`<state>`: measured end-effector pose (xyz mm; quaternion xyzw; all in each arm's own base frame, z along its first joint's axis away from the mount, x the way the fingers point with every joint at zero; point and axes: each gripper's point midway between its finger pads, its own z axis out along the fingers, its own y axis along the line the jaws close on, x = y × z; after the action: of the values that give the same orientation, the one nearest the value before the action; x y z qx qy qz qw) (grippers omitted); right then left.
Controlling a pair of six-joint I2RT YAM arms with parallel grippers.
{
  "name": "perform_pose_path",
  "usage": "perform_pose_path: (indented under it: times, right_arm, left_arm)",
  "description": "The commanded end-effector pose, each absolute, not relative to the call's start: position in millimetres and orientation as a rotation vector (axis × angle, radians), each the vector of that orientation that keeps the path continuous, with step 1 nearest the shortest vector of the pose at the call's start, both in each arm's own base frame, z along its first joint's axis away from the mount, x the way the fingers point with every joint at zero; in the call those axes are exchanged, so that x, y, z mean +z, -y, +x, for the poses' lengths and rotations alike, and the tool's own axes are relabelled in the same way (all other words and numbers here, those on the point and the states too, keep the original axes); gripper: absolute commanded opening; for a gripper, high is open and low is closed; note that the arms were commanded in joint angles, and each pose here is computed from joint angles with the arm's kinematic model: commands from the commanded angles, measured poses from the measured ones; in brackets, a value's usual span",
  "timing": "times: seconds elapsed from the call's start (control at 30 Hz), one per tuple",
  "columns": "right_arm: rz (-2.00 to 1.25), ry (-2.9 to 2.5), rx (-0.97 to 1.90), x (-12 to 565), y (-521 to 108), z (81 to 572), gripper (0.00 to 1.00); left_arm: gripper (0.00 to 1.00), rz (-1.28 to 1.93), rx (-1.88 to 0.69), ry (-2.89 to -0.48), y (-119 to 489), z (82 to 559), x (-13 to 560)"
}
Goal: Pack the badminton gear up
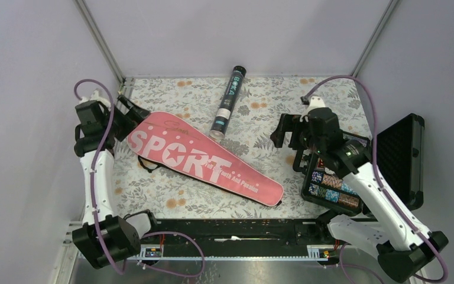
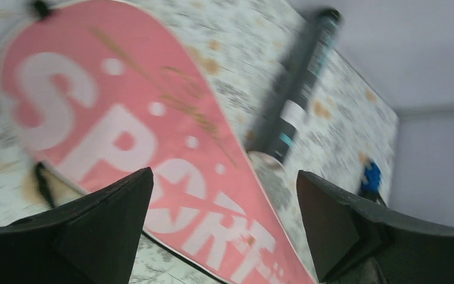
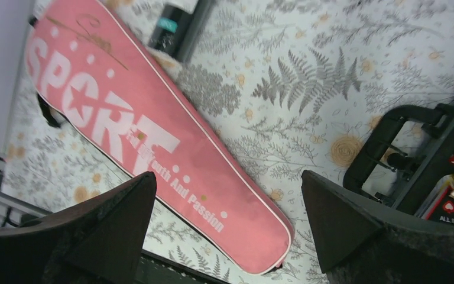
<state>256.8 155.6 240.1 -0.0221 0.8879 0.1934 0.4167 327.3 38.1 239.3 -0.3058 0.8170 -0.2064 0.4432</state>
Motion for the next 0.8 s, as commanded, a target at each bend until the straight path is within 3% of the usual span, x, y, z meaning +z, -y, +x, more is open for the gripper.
perform_pose_path:
  times: [0.0, 0.13, 0.23, 0.47, 0.77]
  right_arm:
    - [0.104, -2.062, 0.522, 303, -140, 254, 1.00]
    - [0.186, -1.923, 0.531, 338, -125, 251, 1.00]
    - [0.184, -1.858, 0.539, 357, -117, 242, 1.00]
    - [0.118, -1.800, 0.623, 378, -113, 211, 1.00]
    - [0.113, -1.855, 0.693, 359, -124, 203, 1.00]
  left_arm:
    - [0.99, -0.255, -0.777, -1.935, 43, 322, 313]
    - [0.99, 0.067, -0.998, -1.886, 118, 295, 340]
    - [0.99, 0.187, -1.021, -1.832, 143, 274, 359]
    - [0.99, 0.188, -0.924, -1.654, 134, 235, 397]
    - [0.99, 0.160, -0.920, -1.637, 131, 215, 402]
